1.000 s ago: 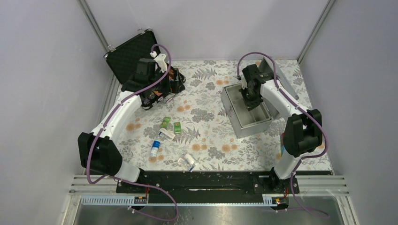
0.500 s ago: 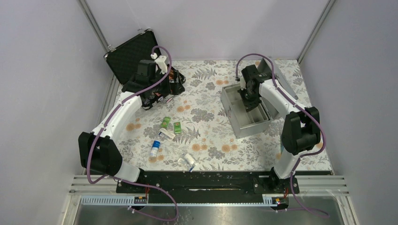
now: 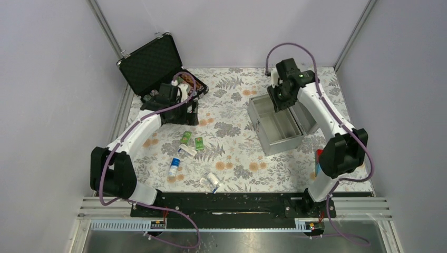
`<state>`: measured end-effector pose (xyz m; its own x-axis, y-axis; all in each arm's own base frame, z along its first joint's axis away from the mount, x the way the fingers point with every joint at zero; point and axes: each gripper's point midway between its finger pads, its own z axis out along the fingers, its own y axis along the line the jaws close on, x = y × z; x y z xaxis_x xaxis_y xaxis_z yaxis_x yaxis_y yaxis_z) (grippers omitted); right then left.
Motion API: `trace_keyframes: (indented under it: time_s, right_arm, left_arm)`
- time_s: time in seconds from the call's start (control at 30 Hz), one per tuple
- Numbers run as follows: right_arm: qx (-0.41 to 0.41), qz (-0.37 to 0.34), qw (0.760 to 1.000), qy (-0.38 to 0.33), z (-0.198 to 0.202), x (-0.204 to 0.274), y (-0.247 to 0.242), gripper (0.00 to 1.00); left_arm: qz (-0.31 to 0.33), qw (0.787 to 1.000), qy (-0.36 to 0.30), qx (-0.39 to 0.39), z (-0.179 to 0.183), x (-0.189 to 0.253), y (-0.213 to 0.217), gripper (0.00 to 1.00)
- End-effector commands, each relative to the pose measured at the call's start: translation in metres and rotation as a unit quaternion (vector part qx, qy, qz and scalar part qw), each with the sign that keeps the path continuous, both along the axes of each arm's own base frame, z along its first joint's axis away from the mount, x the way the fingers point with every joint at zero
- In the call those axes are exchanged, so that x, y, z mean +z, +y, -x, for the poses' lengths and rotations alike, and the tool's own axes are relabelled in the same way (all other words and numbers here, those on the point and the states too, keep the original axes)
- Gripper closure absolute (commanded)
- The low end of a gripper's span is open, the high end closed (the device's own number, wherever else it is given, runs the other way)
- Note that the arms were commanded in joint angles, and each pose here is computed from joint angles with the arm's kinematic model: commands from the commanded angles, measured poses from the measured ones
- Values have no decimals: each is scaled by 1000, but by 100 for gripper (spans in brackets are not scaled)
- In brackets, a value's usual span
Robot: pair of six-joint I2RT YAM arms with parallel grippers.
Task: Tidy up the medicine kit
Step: Pick up the medical item at the center of the board.
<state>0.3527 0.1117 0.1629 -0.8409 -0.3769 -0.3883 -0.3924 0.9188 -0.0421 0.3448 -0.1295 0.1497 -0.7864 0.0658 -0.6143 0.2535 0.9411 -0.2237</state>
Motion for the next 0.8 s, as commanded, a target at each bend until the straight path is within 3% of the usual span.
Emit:
trace_keyframes:
  time_s: [0.0,0.23,0.57,0.77]
  right_arm:
    - [37,-23,996,-73,-1,66,6,61]
    - [61,-98,988,-100,13,100,27,52]
    - [63,-97,989,-93,18,95,26,50]
    - [64,-108,989,-77,26,88,29,50]
  left_arm:
    - [-56,996,61,33,30,-40,28,13]
    - [-83,989,117,32,43,-77,35,17]
    - [-115,982,147,37,20,-107,38,23]
    - [-100,981,165,24,12,-120,28,38]
